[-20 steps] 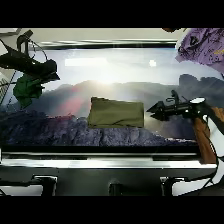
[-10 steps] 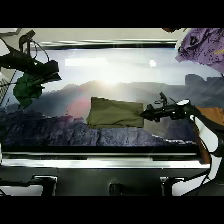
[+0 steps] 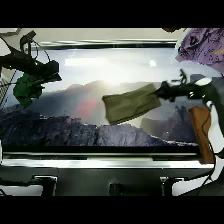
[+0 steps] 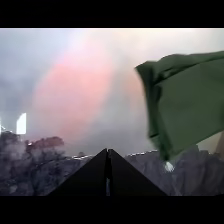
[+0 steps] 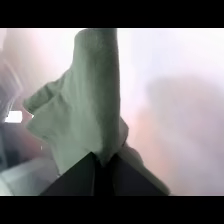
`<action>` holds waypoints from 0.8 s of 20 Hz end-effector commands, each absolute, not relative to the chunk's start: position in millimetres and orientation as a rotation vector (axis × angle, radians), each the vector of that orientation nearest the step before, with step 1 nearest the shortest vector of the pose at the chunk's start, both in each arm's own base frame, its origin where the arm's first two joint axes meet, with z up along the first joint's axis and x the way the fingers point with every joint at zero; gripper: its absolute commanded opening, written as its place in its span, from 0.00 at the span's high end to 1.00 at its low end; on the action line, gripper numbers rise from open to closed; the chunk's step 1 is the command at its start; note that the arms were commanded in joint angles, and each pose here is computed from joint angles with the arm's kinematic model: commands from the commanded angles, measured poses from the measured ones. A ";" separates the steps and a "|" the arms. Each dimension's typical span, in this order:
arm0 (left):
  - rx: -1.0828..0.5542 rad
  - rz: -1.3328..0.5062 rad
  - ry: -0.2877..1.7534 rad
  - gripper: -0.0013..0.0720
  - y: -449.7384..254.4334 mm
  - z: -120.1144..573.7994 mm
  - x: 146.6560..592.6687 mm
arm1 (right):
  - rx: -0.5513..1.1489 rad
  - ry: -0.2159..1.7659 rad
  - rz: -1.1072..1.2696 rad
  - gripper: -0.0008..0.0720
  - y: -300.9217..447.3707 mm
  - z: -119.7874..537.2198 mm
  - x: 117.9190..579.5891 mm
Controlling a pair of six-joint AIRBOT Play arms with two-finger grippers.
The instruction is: Fold the clothes and pants, and hang the long-sleeved shirts on hangers.
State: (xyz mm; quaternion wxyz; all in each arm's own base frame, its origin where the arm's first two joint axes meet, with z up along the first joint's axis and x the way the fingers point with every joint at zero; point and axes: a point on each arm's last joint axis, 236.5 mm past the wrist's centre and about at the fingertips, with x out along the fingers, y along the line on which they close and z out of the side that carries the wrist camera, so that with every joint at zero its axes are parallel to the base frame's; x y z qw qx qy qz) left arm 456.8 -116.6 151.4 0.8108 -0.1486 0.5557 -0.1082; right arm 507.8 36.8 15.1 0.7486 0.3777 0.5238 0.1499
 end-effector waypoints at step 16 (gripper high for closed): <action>-0.375 -0.261 1.196 0.96 -128.5 156.0 453.2 | 0.952 0.743 -0.466 0.96 -265.9 161.1 461.8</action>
